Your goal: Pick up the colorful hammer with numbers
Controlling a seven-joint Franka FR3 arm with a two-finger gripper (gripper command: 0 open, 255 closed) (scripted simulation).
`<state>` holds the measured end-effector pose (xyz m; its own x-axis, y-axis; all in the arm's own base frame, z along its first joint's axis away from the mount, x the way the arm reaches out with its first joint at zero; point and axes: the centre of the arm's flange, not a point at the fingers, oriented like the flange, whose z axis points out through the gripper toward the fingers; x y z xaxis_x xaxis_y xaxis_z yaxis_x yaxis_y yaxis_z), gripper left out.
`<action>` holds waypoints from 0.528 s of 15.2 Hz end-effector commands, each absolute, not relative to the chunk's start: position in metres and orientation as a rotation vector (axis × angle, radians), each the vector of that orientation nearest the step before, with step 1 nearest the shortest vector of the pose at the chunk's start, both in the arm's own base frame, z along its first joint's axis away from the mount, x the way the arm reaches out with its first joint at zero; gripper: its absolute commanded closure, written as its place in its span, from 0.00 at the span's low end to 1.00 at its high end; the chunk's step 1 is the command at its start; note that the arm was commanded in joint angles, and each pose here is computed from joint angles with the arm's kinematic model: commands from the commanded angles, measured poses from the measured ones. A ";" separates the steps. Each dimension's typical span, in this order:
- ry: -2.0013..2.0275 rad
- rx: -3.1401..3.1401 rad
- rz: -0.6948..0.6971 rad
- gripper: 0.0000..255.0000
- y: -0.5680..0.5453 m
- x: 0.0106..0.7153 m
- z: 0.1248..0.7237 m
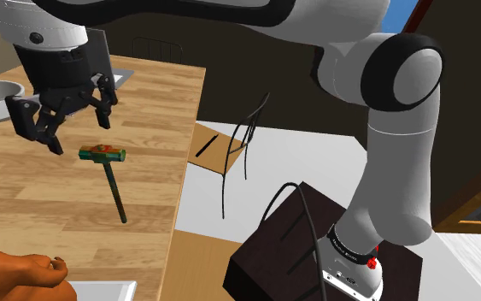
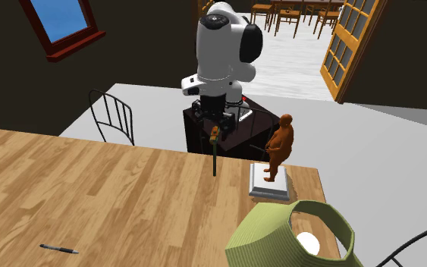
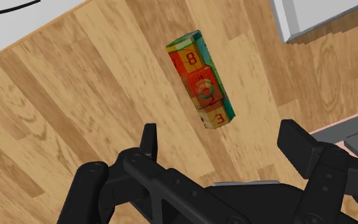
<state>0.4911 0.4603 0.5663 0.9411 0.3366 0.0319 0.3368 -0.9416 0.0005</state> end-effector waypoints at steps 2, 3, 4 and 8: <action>-0.536 -3.090 -0.050 0.00 0.465 0.495 0.552; -0.536 -3.090 -0.050 0.00 0.465 0.495 0.547; -0.536 -3.090 -0.050 0.00 0.465 0.495 0.542; -0.536 -3.090 -0.050 0.00 0.465 0.495 0.528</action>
<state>0.4957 0.4649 0.5301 0.9411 0.3367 0.0318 0.3368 -0.9416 0.0012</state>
